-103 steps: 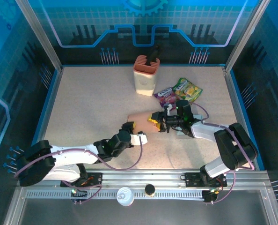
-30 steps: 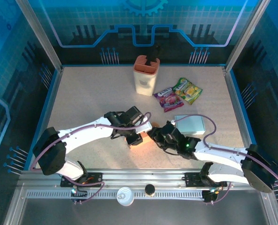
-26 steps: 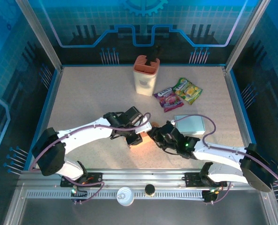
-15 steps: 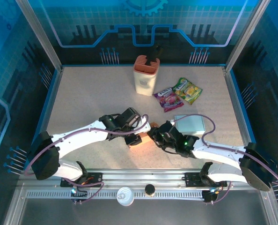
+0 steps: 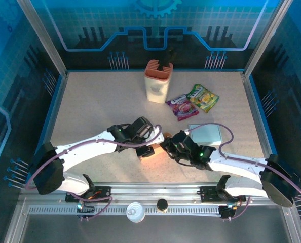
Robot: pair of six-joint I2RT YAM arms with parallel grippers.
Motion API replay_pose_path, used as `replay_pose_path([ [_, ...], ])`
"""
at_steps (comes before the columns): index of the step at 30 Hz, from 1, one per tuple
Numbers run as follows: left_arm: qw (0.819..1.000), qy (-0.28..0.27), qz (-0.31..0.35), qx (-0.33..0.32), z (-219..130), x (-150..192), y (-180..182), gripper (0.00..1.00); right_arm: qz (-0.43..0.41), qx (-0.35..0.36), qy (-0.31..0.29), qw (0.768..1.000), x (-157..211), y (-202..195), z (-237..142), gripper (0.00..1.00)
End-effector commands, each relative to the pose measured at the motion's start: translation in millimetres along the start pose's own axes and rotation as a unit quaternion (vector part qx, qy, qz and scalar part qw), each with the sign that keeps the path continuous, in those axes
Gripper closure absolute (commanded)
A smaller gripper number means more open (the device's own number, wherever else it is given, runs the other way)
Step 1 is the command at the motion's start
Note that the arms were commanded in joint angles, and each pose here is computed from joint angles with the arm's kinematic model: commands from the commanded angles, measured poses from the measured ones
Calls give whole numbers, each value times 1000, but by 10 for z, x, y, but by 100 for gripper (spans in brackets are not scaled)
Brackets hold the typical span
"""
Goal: Fold the paper box
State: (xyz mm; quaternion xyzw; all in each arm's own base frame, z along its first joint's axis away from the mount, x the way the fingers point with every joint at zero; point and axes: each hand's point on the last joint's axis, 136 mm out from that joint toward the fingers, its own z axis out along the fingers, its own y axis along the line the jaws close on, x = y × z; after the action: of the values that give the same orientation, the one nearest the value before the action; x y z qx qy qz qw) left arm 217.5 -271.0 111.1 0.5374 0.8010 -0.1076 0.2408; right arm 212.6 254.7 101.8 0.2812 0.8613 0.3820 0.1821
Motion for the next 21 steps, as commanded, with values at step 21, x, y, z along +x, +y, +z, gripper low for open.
replay_pose_path([
  [21, 999, 3, 37, 4, 56, 34, 34, 52, -420, -50, 70, 903, -565, 285, -738, 43],
])
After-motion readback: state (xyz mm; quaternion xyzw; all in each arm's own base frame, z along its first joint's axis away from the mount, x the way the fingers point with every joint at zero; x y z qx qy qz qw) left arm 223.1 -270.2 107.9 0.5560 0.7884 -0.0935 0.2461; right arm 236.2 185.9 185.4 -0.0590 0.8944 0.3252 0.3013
